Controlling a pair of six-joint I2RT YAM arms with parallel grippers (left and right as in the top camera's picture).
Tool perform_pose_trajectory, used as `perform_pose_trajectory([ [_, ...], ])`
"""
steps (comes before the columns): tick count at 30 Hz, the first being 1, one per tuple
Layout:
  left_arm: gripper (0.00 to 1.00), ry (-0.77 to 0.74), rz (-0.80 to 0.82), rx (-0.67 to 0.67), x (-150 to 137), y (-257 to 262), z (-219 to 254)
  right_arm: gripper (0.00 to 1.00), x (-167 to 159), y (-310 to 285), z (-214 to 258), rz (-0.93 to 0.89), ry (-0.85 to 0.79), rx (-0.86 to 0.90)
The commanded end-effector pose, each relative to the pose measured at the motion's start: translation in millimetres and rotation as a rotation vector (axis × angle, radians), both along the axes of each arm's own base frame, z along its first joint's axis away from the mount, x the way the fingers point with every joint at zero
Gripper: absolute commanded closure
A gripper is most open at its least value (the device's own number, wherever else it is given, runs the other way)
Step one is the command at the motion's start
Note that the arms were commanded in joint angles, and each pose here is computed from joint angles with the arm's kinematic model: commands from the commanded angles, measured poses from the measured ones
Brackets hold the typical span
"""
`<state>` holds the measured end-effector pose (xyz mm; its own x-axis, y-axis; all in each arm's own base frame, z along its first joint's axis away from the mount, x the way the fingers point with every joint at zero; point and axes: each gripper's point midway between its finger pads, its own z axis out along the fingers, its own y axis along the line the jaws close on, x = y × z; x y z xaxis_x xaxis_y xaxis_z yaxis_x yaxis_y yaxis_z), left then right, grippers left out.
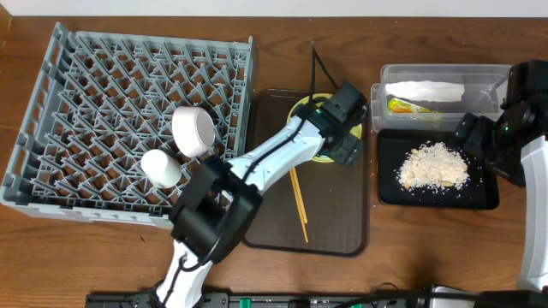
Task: Sort waste into correct bins and load items into the dishwasher
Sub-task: 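Reach the left gripper to the blue bowl on the yellow plate and grasp it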
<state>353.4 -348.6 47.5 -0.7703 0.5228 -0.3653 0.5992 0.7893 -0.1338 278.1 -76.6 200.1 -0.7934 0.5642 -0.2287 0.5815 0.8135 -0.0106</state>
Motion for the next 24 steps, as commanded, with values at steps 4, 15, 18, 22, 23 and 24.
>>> perform_pose_trajectory([
  [4,0.56,-0.063,0.051,0.169,11.4,30.7,-12.1,0.01,1.0,-1.5,8.6,0.006,-0.026,-0.004],
  [15,0.69,-0.021,0.034,0.22,-4.5,38.1,-21.1,0.01,0.2,-1.4,8.4,0.006,-0.023,-0.003],
  [18,0.69,-0.013,0.026,0.228,-9.4,38.2,-24.7,0.01,0.2,-1.4,8.4,0.006,-0.023,-0.003],
  [22,0.79,-0.016,0.025,0.227,-9.4,37.3,-24.7,0.01,0.2,-1.4,8.4,0.006,-0.023,-0.003],
  [23,0.81,-0.016,0.025,0.226,-9.3,37.3,-24.7,0.01,0.2,-1.4,8.4,0.006,-0.023,-0.003],
  [24,0.86,-0.016,0.025,0.226,-9.3,37.3,-24.7,0.01,0.2,-1.4,8.4,0.006,-0.023,-0.003],
])
